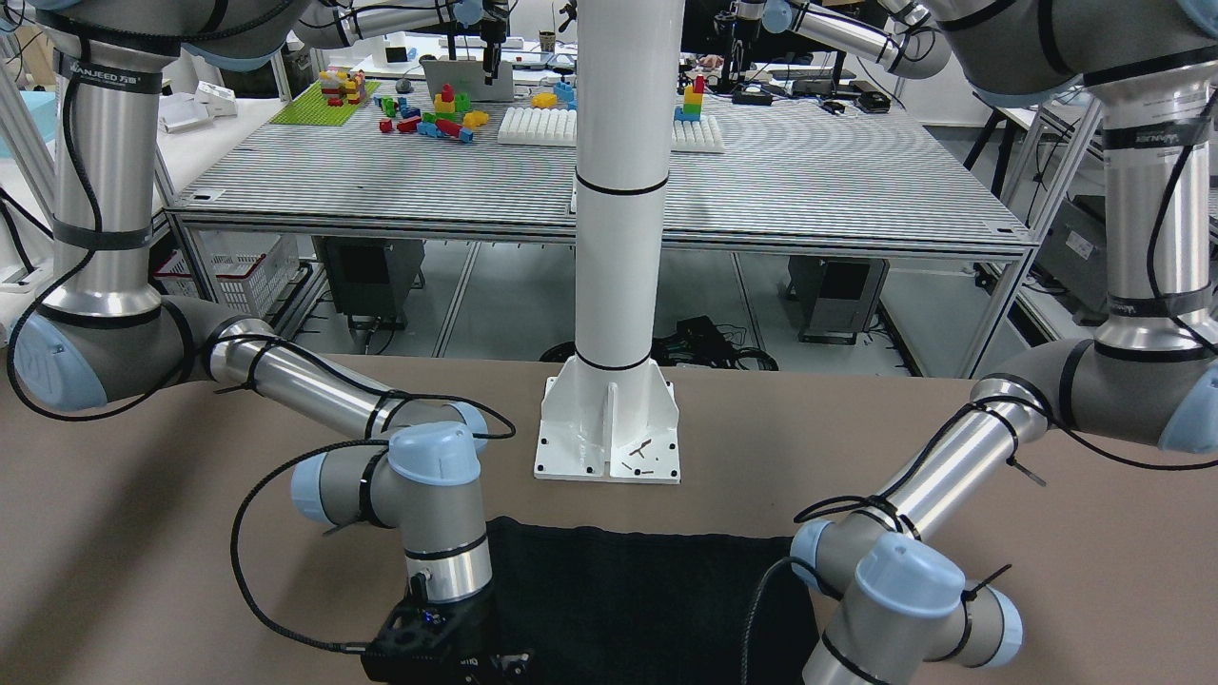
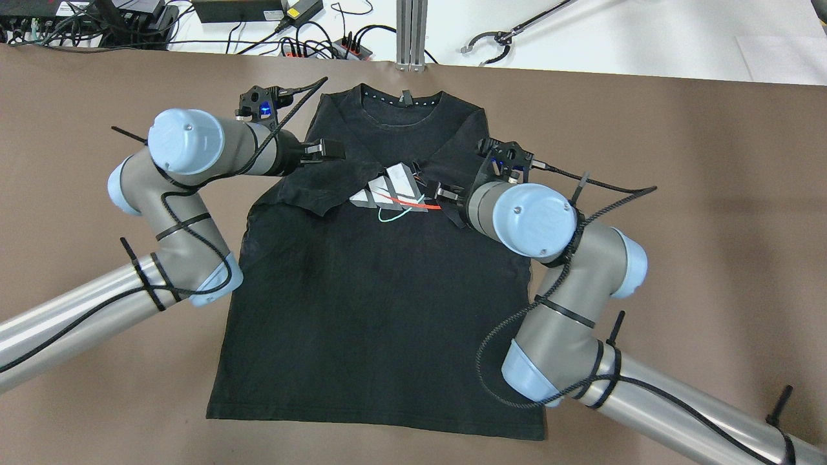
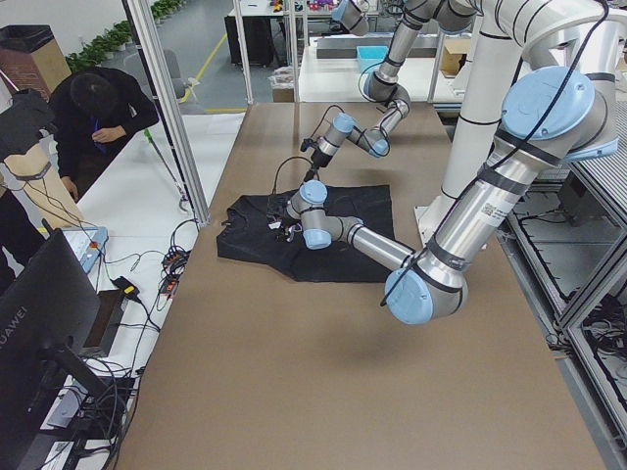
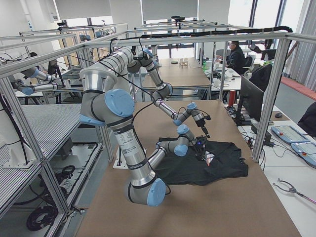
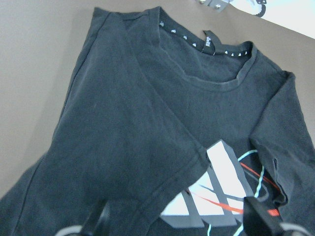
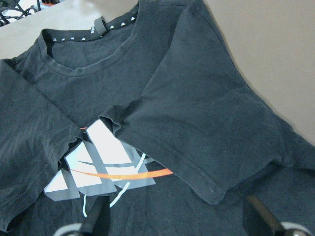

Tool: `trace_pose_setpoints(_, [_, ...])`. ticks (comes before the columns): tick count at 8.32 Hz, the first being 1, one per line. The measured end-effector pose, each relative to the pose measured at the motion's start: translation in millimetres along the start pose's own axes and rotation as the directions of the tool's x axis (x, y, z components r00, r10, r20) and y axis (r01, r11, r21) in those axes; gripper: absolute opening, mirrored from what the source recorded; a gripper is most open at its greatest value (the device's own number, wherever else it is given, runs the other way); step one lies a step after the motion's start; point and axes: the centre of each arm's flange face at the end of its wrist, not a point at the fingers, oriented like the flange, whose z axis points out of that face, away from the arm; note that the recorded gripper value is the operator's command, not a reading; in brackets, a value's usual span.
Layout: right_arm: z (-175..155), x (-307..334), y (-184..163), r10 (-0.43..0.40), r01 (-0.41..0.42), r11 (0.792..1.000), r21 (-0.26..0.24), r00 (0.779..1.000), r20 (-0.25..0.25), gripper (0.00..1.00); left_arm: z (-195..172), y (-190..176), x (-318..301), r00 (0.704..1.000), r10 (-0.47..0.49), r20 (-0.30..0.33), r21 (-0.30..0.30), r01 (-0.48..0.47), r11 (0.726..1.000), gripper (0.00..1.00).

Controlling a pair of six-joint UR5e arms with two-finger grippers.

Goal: Fold clothes
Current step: 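Move both grippers down to the hem corners nearest the robot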

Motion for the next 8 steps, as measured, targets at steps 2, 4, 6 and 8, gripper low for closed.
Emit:
trace_pose_setpoints(2, [-41, 38, 26, 0.082, -0.080, 0.995, -0.053, 0.996, 0.030, 0.94, -49, 51, -23, 0.993, -0.105, -0.043, -0.039, 0.104, 0.994, 0.95])
trace_pose_setpoints(4, [-83, 76, 60, 0.180, -0.175, 0.978, -0.113, 0.983, 0.035, 0.94, -104, 113, -48, 0.977, -0.205, -0.060, -0.108, 0.197, 0.974, 0.95])
trace_pose_setpoints(6, [-116, 98, 91, 0.297, -0.290, 0.943, -0.165, 0.954, 0.024, 0.94, -149, 173, -63, 0.956, -0.285, -0.065, -0.195, 0.268, 0.944, 0.95])
trace_pose_setpoints(8, [-142, 110, 130, 0.359, -0.350, 0.918, -0.186, 0.933, 0.019, 0.94, -175, 210, -95, 0.948, -0.311, -0.068, -0.252, 0.285, 0.925, 0.95])
